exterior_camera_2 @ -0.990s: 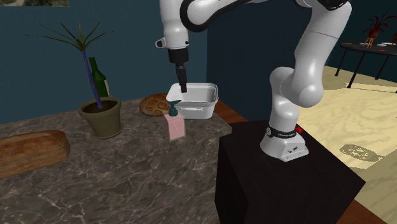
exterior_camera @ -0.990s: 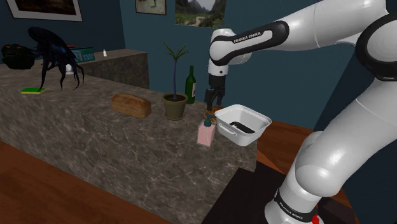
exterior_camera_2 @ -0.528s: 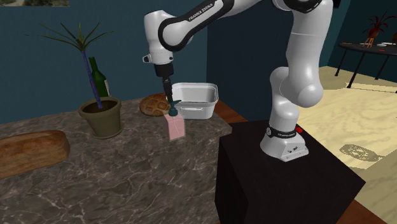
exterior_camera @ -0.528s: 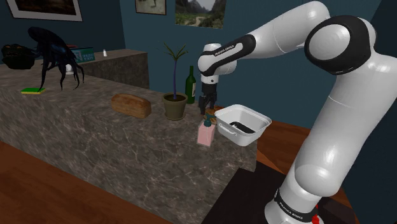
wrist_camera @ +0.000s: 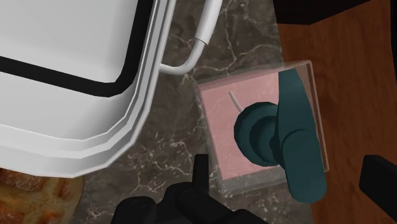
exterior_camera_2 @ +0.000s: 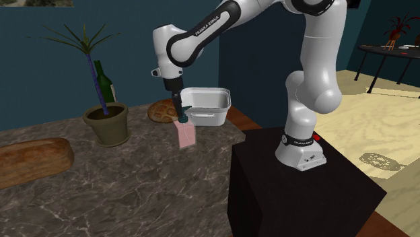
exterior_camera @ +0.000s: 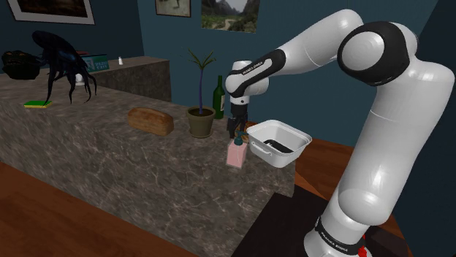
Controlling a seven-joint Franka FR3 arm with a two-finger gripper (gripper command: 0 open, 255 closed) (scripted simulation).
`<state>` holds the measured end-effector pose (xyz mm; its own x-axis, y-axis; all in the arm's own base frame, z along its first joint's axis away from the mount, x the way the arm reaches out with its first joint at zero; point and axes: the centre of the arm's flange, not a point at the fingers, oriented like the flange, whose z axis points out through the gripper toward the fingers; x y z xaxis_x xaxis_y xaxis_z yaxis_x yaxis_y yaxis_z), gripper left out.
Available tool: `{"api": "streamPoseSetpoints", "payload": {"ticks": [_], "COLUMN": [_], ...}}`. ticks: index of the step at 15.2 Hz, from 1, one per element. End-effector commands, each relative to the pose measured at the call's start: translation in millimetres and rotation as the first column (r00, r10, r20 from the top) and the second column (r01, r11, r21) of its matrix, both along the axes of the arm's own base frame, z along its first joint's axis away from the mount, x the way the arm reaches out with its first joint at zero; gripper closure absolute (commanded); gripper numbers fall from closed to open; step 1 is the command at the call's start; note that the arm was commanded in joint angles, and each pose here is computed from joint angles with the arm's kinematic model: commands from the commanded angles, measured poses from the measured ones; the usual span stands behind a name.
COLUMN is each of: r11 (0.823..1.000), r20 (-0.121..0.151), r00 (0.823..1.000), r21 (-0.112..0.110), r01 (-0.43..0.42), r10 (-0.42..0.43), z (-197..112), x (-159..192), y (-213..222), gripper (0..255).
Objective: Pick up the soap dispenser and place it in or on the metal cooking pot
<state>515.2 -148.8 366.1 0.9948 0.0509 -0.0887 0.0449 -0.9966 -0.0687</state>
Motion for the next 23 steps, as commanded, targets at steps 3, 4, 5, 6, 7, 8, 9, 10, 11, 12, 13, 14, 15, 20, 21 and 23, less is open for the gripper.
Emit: {"api": "streamPoseSetpoints", "payload": {"ticks": [3,4,5,6,7,8,9,10,11,12,13,14,15,20,21,23], "r11": [1.0,1.0,1.0,1.0,1.0,1.0,1.0,1.0,1.0,1.0,1.0,1.0,1.0,1.0,1.0,1.0], "r20": [0.001,0.001,0.001,0.001,0.001,0.0,0.0,0.0,0.0,0.0,0.0,0.0,0.0,0.001,0.001,0.001], "r00": [1.0,1.0,1.0,1.0,1.0,1.0,1.0,1.0,1.0,1.0,1.0,1.0,1.0,1.0,1.0,1.0], "r21": [0.0,0.0,0.0,0.0,0.0,0.0,0.0,0.0,0.0,0.0,0.0,0.0,0.0,0.0,0.0,0.0], "r01": [0.0,0.0,0.0,0.0,0.0,0.0,0.0,0.0,0.0,0.0,0.0,0.0,0.0,0.0,0.0,0.0], "r10": [0.0,0.0,0.0,0.0,0.0,0.0,0.0,0.0,0.0,0.0,0.0,0.0,0.0,0.0,0.0,0.0], "z": [-6.8,-6.8,-6.8,-6.8,-6.8,-6.8,-6.8,-6.8,-6.8,-6.8,-6.8,-6.7,-6.8,3.7,9.0,19.6], "x": [-0.4,-0.4,-0.4,-0.4,-0.4,-0.3,-0.3,-0.3,-0.3,-0.3,-0.3,-0.2,-0.3,-0.5,-0.4,-0.4], "y": [0.4,0.4,0.4,0.4,0.4,0.4,0.4,0.4,0.4,0.4,0.4,0.5,0.5,0.4,0.4,0.4], "gripper": [0,0,0,0,0,0,255,255,255,255,255,255,255,255,255,255]}}
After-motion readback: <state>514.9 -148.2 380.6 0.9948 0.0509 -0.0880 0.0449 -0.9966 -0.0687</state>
